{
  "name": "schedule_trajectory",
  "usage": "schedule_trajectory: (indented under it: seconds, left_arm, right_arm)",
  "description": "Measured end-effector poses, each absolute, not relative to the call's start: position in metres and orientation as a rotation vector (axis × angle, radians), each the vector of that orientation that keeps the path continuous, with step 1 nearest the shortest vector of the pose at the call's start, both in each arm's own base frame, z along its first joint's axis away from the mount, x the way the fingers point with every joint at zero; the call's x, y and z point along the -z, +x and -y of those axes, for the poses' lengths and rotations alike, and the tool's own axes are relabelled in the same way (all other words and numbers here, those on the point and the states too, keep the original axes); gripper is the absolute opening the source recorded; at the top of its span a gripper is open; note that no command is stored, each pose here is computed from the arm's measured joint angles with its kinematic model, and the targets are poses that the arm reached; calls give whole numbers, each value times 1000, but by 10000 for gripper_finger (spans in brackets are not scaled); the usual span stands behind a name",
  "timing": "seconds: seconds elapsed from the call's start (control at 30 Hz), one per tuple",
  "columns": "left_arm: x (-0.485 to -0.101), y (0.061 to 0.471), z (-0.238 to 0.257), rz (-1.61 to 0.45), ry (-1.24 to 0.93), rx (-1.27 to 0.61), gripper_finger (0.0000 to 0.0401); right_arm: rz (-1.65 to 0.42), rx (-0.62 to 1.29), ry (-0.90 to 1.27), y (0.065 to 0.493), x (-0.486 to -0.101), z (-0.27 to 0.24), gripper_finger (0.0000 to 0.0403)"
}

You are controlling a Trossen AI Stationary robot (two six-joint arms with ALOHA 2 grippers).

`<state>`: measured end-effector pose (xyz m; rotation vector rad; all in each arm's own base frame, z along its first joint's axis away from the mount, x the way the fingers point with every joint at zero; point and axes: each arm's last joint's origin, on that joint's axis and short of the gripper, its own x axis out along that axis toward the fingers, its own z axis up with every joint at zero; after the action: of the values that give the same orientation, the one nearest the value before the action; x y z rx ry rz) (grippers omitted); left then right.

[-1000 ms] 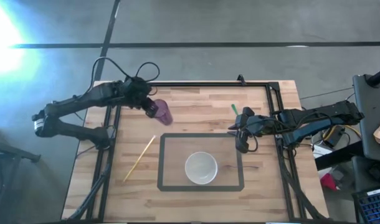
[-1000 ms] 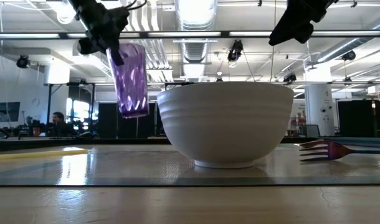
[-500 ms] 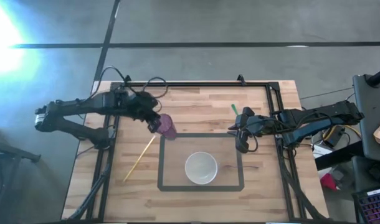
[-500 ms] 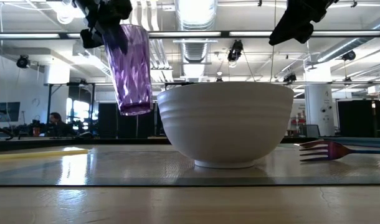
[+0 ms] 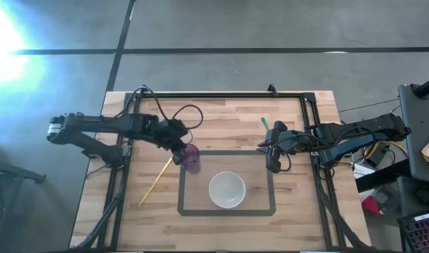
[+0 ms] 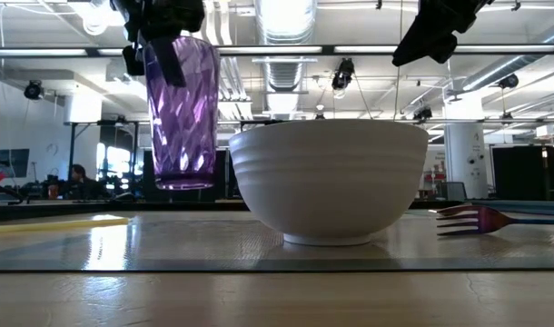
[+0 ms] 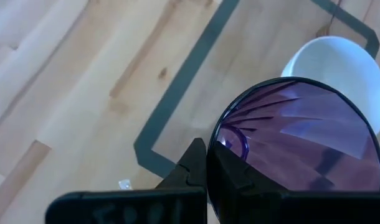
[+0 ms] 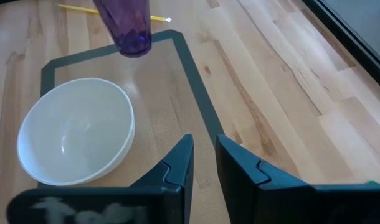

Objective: Pick & Place Utensil
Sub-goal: Put the purple cup to the top left of the white bowl on the transparent mat

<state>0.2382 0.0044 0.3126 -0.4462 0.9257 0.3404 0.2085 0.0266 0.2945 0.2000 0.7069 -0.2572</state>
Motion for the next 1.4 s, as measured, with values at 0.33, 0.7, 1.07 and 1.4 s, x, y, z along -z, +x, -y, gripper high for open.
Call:
schedule_trajectory:
  seconds: [0.33,0.7,1.07,1.4]
  left_arm:
    - [-299,251,9,-980,-428,-321,5]
    - [-285,269,10,-1000,-387,-324,6]
    - [-284,269,8,-987,-329,-378,7]
    - [-283,266,8,-1020,-315,-380,8]
  right_arm:
    - [-707,257,200,209,-294,-27,73]
    - [-705,258,204,209,-294,-27,68]
    - [-705,259,203,209,-294,-27,63]
    - [-706,259,204,209,-294,-27,76]
